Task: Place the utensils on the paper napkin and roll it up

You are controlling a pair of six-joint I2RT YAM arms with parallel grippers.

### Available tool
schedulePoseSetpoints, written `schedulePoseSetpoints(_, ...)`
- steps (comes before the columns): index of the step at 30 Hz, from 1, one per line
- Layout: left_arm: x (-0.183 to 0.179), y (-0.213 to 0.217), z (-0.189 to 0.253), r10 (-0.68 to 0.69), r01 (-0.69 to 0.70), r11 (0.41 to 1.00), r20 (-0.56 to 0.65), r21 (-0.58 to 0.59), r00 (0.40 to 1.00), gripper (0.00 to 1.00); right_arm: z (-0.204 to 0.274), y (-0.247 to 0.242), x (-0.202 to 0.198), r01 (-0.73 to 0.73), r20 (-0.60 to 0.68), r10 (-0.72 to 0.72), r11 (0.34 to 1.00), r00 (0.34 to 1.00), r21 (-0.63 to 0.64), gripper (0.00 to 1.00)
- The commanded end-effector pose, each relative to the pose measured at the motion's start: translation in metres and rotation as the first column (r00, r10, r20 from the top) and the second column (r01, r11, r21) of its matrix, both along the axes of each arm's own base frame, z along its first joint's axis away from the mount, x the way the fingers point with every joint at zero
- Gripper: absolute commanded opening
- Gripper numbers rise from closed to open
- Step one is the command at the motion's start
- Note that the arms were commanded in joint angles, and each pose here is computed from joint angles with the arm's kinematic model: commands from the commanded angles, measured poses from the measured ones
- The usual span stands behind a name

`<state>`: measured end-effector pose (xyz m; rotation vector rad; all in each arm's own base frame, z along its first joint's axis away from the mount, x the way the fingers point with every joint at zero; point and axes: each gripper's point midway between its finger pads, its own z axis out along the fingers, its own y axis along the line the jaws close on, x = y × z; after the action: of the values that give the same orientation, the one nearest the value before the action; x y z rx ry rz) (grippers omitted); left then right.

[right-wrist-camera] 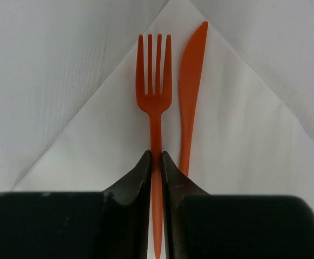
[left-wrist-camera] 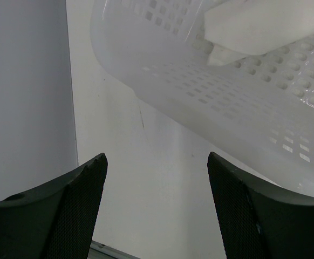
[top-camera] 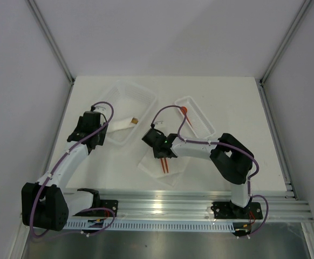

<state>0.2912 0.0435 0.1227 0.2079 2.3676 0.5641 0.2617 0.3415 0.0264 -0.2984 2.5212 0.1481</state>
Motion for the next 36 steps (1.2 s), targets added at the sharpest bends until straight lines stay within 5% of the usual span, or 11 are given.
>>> schedulePoseSetpoints(1,0.004,0.001,0.005,0.003,-0.003,1.0,0.031,-0.004,1.0,0.79,0.006,0.001,0.007,0.017,0.029,-0.017,1.0,0.999,-0.01,0.11)
schedulePoseSetpoints(20,0.004,0.001,0.008,0.004,-0.004,1.0,0.037,-0.006,0.999,0.79,0.021,0.002,0.006,0.002,0.04,-0.003,1.0,0.999,0.009,0.23)
schedulePoseSetpoints(27,0.004,0.001,0.008,0.004,-0.004,1.0,0.037,-0.008,0.999,0.79,0.097,0.012,0.018,-0.067,0.146,0.05,0.992,0.988,0.11,0.26)
schedulePoseSetpoints(30,0.004,0.001,0.009,0.004,-0.004,1.0,0.04,-0.009,0.999,0.79,0.15,-0.003,0.04,-0.091,0.243,0.048,0.982,0.969,0.168,0.28)
schedulePoseSetpoints(32,0.004,0.001,0.01,0.004,-0.004,1.0,0.04,-0.009,0.999,0.79,0.173,-0.038,0.072,-0.066,0.3,0.011,0.983,0.954,0.174,0.37)
schedulePoseSetpoints(36,0.004,0.004,0.015,0.013,-0.014,1.0,0.046,0.007,0.999,0.79,0.166,-0.106,0.131,0.041,0.258,-0.082,0.986,0.963,0.162,0.38)
